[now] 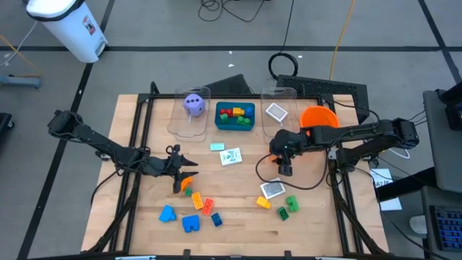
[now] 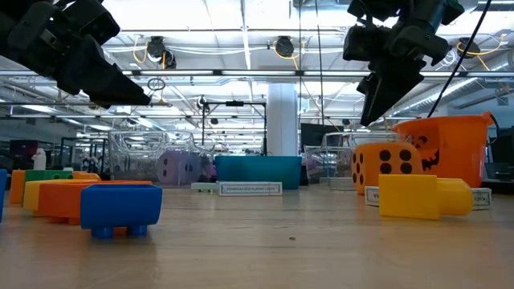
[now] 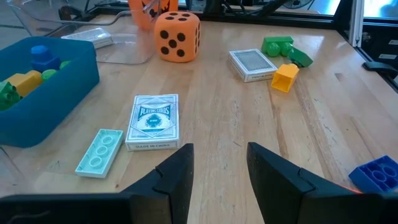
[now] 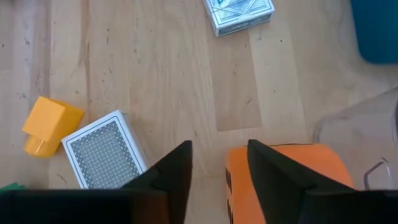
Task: Pick & Place Toys
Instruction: Put the orange dice into the left transparent bin
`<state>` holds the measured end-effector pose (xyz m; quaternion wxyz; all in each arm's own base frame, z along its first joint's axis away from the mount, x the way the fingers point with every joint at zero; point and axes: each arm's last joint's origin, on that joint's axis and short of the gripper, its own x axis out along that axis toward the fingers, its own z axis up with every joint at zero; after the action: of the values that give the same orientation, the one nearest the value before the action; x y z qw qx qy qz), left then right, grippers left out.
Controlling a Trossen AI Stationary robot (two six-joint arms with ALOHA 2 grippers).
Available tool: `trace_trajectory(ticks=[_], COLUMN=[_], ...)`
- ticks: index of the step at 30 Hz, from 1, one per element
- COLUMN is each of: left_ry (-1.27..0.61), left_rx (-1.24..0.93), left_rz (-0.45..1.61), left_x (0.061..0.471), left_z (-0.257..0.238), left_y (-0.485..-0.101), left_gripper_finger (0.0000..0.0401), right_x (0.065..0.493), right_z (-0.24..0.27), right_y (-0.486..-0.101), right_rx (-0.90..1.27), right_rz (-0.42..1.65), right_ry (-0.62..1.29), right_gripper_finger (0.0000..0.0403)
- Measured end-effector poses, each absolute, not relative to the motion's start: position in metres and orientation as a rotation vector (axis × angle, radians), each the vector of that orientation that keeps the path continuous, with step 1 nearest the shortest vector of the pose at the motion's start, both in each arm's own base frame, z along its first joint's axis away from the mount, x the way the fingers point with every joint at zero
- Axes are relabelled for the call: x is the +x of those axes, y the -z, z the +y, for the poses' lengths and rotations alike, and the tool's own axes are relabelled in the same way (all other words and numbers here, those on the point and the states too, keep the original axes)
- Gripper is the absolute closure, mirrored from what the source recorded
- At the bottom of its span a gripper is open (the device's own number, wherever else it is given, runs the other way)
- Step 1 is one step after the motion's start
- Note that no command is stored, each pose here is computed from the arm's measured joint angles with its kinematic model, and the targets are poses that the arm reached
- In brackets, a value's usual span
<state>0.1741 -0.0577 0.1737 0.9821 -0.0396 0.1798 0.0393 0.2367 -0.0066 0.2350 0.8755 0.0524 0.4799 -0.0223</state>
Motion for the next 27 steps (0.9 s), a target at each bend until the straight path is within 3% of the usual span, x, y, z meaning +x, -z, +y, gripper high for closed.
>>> trace_trajectory(ticks=[7, 15, 27], left_ry=[-0.079, -0.079, -0.079], left_rx=[-0.080, -0.079, -0.080], left_rz=[0.362, 0.362, 0.362], left_x=[0.174, 0.174, 0.174], left_z=[-0.058, -0.058, -0.058], left_y=[-0.174, -0.174, -0.174], left_gripper_finger=[0.0249, 0.0249, 0.0249], right_x=[0.235, 0.221, 0.224], right_z=[-0.007, -0.012, -0.018], right_y=[-0.234, -0.227, -0.217], right_rx=[0.114, -0.004, 0.035], right_rz=[1.020, 1.175, 1.193], right_ry=[0.059, 0.230, 0.197], right_gripper_finger=[0.0190, 0.0137, 0.0106])
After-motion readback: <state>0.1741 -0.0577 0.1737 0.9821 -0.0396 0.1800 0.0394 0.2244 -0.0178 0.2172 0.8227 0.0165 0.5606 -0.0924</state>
